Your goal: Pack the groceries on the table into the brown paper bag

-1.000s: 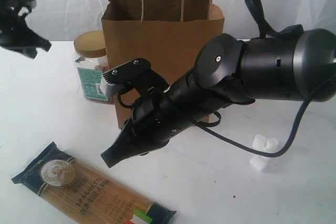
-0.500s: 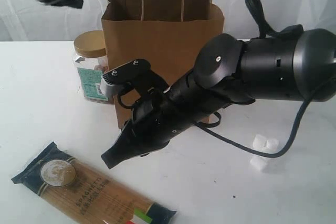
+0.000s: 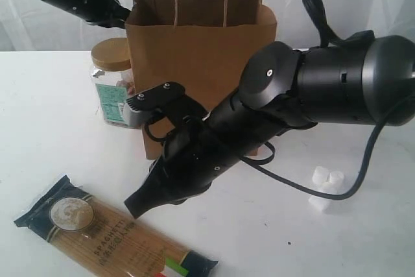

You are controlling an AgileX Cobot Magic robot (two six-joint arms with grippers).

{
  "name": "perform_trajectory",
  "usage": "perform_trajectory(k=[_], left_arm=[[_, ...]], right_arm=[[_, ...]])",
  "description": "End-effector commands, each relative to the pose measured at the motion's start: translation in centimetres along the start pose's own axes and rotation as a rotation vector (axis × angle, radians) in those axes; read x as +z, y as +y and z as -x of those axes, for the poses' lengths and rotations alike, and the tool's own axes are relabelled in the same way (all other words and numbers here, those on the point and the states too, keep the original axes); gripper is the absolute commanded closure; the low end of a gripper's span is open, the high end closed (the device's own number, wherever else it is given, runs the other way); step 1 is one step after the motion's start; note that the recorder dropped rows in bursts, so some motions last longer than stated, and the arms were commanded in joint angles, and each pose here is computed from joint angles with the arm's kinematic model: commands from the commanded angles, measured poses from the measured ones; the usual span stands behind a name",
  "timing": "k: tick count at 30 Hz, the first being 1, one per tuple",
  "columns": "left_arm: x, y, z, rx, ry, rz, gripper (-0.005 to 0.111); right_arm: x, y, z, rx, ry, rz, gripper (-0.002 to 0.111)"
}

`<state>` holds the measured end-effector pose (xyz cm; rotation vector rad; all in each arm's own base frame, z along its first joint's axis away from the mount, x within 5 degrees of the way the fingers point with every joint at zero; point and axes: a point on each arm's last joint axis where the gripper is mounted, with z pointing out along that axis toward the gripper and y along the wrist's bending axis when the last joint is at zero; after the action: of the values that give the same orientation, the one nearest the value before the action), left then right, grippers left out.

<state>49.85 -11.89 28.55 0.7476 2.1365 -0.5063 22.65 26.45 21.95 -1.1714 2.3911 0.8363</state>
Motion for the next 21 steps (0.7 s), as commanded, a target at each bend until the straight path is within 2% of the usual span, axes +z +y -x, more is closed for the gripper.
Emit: perform_trajectory(k=[1, 8, 13, 21], left_arm=[[0.1, -0.3, -0.4, 0.008, 0.042, -0.031, 0.107], [-0.2, -0.3, -1.8, 0.042, 0.214, -0.028, 0.107], [-1.3, -0.6, -2.7, 0.014, 0.359, -0.023, 0.107], [-4.2, -2.0, -1.8, 0.021, 0.421, -0.055, 0.107]], right_arm=[[-0.2, 0.2, -0.1, 0.005, 0.011, 0.02, 0.108], [-0.2, 0.3, -0.1, 0.005, 0.013, 0.021, 0.108], [-0.2, 0.3, -0.1, 0.004, 0.014, 0.021, 0.108], [-0.2, 0.3, -0.1, -0.001, 0.014, 0.021, 0.108]])
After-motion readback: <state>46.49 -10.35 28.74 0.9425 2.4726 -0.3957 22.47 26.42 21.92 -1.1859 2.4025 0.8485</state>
